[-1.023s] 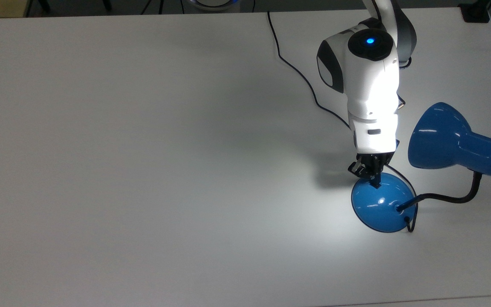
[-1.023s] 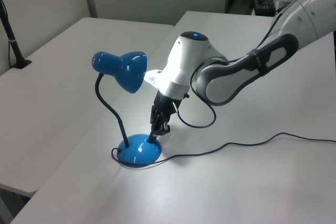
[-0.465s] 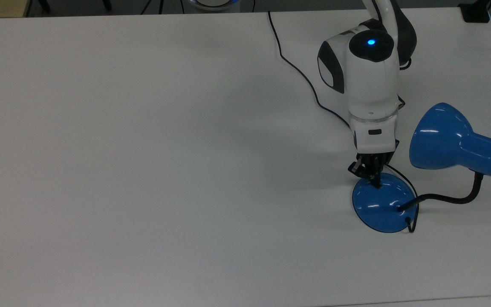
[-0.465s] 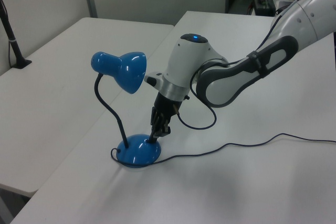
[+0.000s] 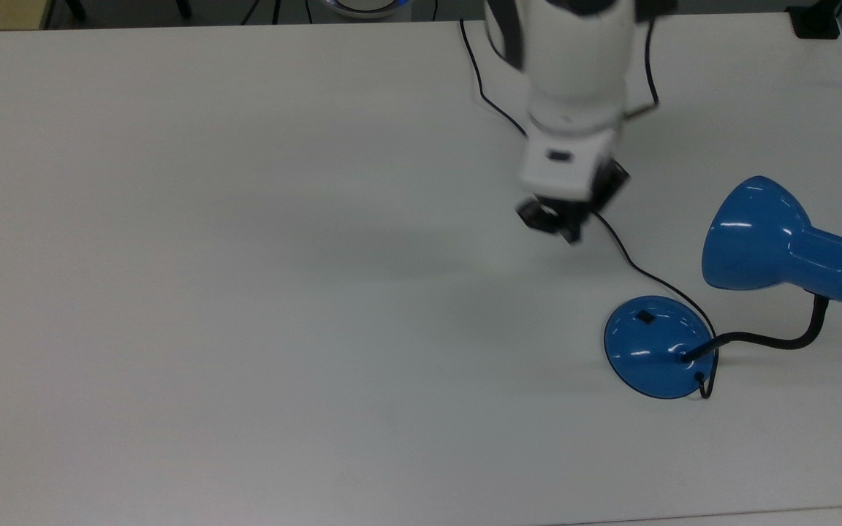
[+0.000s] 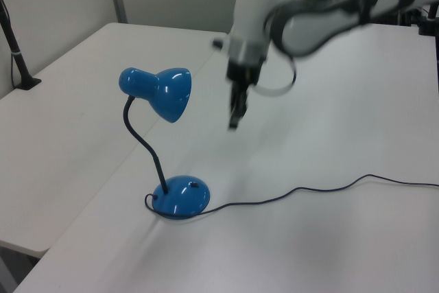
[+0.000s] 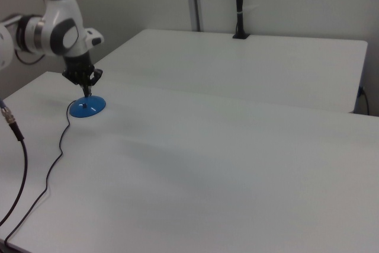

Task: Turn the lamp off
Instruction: 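Lift the gripper up and away from the lamp base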

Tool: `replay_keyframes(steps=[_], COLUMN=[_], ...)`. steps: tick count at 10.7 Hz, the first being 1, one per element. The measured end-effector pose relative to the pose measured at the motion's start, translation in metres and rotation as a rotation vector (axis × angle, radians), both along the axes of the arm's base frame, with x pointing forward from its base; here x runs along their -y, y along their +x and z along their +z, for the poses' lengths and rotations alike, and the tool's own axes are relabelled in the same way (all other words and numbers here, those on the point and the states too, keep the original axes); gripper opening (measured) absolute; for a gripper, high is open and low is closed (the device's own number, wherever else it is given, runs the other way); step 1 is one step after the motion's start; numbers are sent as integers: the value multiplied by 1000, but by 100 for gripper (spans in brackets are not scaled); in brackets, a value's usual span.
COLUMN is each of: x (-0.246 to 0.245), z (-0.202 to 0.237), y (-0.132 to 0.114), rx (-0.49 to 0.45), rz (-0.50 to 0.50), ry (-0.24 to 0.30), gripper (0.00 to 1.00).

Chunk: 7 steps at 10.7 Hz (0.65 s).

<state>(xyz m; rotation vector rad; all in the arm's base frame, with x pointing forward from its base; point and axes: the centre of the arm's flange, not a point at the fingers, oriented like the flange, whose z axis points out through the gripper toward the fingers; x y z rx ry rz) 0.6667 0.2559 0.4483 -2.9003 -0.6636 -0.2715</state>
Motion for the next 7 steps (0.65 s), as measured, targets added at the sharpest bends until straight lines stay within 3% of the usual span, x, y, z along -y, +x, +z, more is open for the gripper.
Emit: replay_keyframes(steps=[2,3,6,7], x=[74,110,204,227], z=[59,85,149,156], y=[-28,-43,-81,-87], rx=[-109,-152,-188,-187], rz=[-95,-136,-263,-302], ry=[-85,-110,-125,-129], gripper=[5,12,56,77])
